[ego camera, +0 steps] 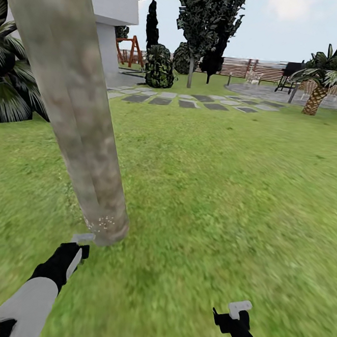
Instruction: In the garden, pick up the pesticide atomizer on the floor and spray pesticide onto both trees until each tree trunk is fully covered.
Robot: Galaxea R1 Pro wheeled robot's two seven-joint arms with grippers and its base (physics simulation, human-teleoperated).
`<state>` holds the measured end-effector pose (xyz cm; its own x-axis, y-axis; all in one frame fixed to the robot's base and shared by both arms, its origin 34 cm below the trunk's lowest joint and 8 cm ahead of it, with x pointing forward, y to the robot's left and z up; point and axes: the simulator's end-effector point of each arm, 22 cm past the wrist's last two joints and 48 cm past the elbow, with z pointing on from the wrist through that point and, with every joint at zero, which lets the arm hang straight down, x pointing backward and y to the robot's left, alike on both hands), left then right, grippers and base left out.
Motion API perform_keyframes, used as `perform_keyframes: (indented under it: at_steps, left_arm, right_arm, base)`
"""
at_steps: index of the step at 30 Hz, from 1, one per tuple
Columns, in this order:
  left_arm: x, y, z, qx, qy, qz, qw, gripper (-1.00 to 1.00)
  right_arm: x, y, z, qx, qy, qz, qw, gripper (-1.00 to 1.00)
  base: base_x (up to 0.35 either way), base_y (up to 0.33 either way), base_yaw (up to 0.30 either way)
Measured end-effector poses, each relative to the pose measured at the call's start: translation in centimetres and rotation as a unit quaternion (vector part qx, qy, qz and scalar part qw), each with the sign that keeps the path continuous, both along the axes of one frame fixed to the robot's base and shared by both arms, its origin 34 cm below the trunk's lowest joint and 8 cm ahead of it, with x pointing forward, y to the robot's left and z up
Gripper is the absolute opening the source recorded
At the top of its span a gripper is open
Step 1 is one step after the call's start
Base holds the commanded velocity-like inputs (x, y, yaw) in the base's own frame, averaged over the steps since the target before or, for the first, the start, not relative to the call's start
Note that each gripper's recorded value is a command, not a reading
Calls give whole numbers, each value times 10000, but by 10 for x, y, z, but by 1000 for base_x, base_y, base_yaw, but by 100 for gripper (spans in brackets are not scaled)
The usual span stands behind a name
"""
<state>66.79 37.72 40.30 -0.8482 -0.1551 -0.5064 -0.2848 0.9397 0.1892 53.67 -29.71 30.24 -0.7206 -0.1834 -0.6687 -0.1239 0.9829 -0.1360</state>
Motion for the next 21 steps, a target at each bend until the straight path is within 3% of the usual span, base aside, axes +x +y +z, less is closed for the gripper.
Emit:
perform_keyframes:
  at_steps: [3,5,7,8,10,12,15,16,18,20,21]
  left_arm:
    - [15,-16,9,47,-14,-249,9997,-100]
    - [26,-12,19,145,-75,-323,9993,-100]
    - [29,3,25,260,-56,-296,9992,-100]
    - [26,29,30,400,-22,-203,9990,-100]
    - [22,63,36,590,9,-96,9982,-100]
    - [23,55,34,503,-9,-97,9987,-100]
    - [38,5,33,294,-81,-365,9989,-100]
    - [41,5,37,330,-96,-385,9987,-100]
    - [44,18,42,422,-114,-351,9984,-100]
    - [38,65,51,670,-75,-172,9976,-100]
    - [37,71,52,655,-76,-167,9977,-100]
  right_arm:
    - [0,0,0,0,1,1,10000,100]
    - [0,0,0,0,3,2,10000,100]
    - [0,0,0,0,3,3,10000,100]
    - [0,0,0,0,4,2,10000,100]
    - [0,0,0,1,2,2,10000,100]
    - [0,0,0,0,2,1,10000,100]
    - [0,0,0,0,1,0,10000,100]
    - [0,0,0,0,2,1,10000,100]
    - [0,0,0,1,2,0,10000,100]
    - [0,0,0,0,1,4,10000,100]
    - [0,0,0,0,1,4,10000,100]
  base:
    - [0,0,0]
    - [0,0,0]
    - [0,0,0]
    - [0,0,0]
    - [0,0,0]
    - [0,0,0]
    - [0,0,0]
    - [0,0,0]
    - [0,0,0]
    - [0,0,0]
    - [0,0,0]
